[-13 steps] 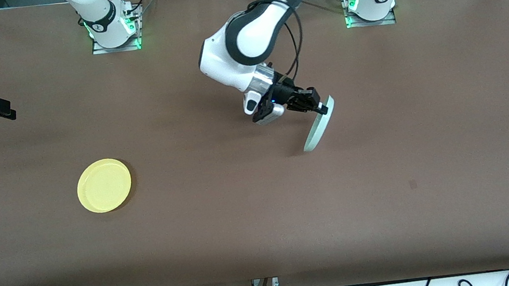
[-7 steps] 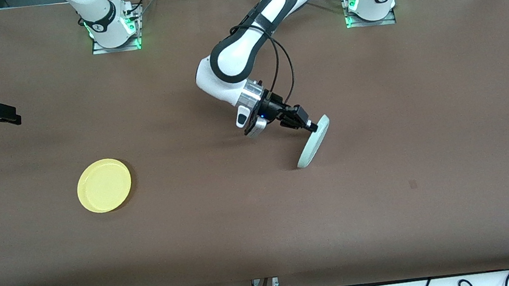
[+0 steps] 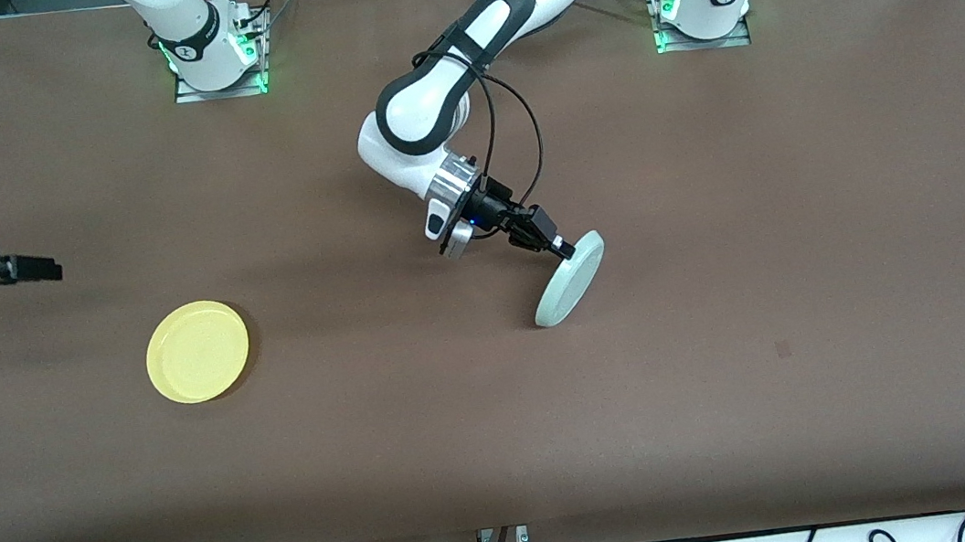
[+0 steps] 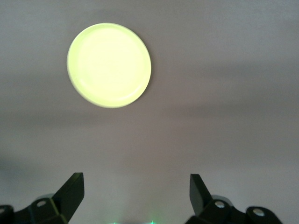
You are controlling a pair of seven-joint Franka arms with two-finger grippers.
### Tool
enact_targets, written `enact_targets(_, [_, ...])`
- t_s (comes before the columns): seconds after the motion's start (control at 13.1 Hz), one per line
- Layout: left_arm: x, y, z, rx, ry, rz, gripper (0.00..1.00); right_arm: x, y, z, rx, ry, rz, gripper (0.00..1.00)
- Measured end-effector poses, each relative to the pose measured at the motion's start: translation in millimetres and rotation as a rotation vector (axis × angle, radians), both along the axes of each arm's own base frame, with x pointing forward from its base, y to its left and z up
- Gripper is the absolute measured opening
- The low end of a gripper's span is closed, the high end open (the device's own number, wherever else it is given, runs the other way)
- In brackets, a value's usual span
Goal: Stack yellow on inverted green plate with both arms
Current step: 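Flip the green plate over onto the table while the right gripper reaches the yellow plate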
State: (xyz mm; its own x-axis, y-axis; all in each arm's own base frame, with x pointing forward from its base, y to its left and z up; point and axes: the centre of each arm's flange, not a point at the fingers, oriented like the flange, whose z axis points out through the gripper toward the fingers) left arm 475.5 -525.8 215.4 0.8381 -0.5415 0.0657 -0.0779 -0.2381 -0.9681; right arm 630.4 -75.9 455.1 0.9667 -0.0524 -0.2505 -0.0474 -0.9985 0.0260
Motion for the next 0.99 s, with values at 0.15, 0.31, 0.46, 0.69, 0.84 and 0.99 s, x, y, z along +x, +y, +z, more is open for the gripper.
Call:
enact_targets(0.15, [-11,-9,-7,-0.004,-0.02,-0.017,0.03,18,-13,-53,0.035,-0.008,-0.015,1.0])
enact_targets(0.31, [-26,-20,-12,-0.002,-0.037,-0.037,0.03,29,-18,-103,0.056,0.0,-0.029,1.0])
enact_targets(0.46, [-42,-31,-20,-0.004,-0.038,-0.063,0.22,34,-14,-139,0.063,0.013,-0.02,1.0])
enact_targets(0.69, [-68,-48,-30,-0.038,-0.082,-0.093,0.56,31,-14,-188,0.082,-0.024,-0.009,1.0])
enact_targets(0.84, [-94,-63,-34,-0.085,-0.112,-0.104,0.79,18,-21,-224,0.096,-0.064,0.007,1.0])
enact_targets(0.99, [-119,-75,-40,-0.197,-0.154,-0.061,0.99,4,-36,-253,0.128,-0.094,0.01,1.0])
